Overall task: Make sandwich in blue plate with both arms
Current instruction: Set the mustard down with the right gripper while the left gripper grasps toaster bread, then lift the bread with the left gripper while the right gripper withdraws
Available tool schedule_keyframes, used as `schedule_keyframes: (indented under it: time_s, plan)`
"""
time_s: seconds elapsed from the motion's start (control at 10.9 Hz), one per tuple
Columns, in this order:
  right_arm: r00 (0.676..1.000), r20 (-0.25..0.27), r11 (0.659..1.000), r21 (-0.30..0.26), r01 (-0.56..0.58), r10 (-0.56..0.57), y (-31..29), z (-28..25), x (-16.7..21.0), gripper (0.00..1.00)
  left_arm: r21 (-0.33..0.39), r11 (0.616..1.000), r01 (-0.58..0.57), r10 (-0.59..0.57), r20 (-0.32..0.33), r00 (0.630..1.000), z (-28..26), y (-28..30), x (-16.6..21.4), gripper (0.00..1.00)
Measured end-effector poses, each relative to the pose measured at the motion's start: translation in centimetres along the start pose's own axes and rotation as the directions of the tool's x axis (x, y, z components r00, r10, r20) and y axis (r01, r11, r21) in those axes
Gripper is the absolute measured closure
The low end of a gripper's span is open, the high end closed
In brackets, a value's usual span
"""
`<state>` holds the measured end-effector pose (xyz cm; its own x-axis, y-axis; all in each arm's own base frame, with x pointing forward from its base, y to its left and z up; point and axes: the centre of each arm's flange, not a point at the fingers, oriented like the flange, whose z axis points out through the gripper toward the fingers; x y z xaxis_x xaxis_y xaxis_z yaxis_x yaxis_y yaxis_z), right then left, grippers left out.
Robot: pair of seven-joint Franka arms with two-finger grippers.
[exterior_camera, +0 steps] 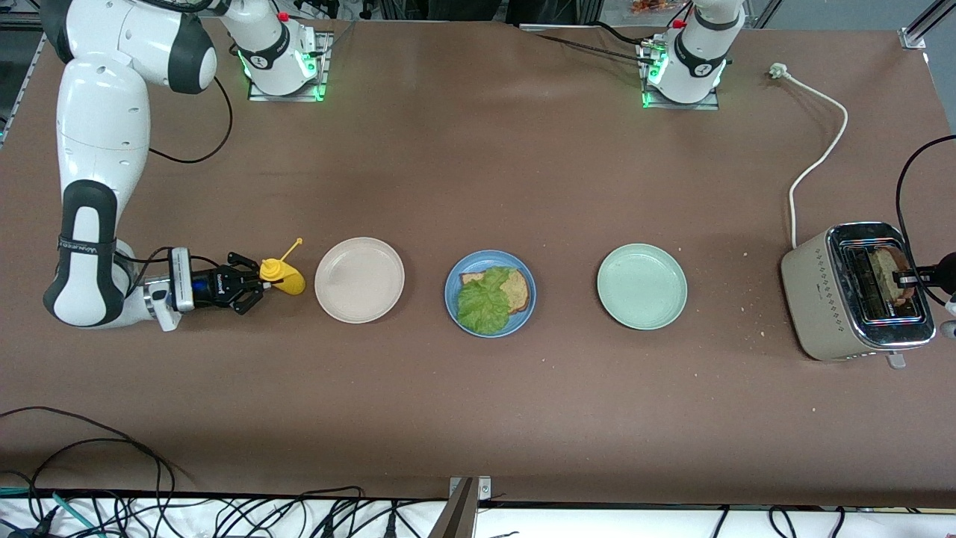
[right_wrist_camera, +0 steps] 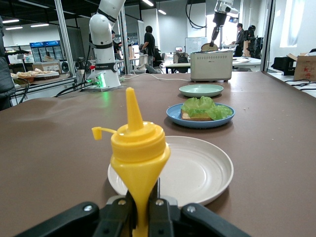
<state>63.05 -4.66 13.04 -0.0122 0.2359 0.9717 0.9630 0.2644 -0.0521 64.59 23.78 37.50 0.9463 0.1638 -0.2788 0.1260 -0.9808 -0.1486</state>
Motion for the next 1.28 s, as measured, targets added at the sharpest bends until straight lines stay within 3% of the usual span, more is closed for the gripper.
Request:
schedule_keyframes:
  time_s: [0.09,0.37,0.64,1.01,1.28]
  plan:
    - [1.000,-0.001,1.000,0.001,-0.004,0.004,-0.1,0.1,-0.3,0.81,0.000,1.000,0.000,0.000,0.000,1.000,-0.1,0.0,0.0,0.89]
    - [1.000,0.000,1.000,-0.003,-0.005,0.005,-0.2,-0.1,-0.6,0.41,0.003,1.000,-0.024,0.024,-0.003,1.000,-1.2,-0.2,-0.5,0.89]
    - [0.998,0.055,1.000,-0.031,0.000,0.001,-0.4,-3.2,0.1,0.02,0.016,0.999,-0.050,0.050,-0.023,0.998,-5.2,-0.1,-2.5,0.92]
    - [0.989,0.132,0.994,-0.090,-0.060,0.071,-1.6,-8.3,1.1,0.00,0.026,0.986,-0.164,0.165,-0.077,0.983,-10.8,-0.1,-5.8,0.92]
    - [0.967,0.174,0.979,-0.116,-0.167,0.185,-0.3,-10.8,5.0,0.00,-0.023,0.973,-0.231,0.227,-0.106,0.968,-12.8,1.0,-6.7,0.92]
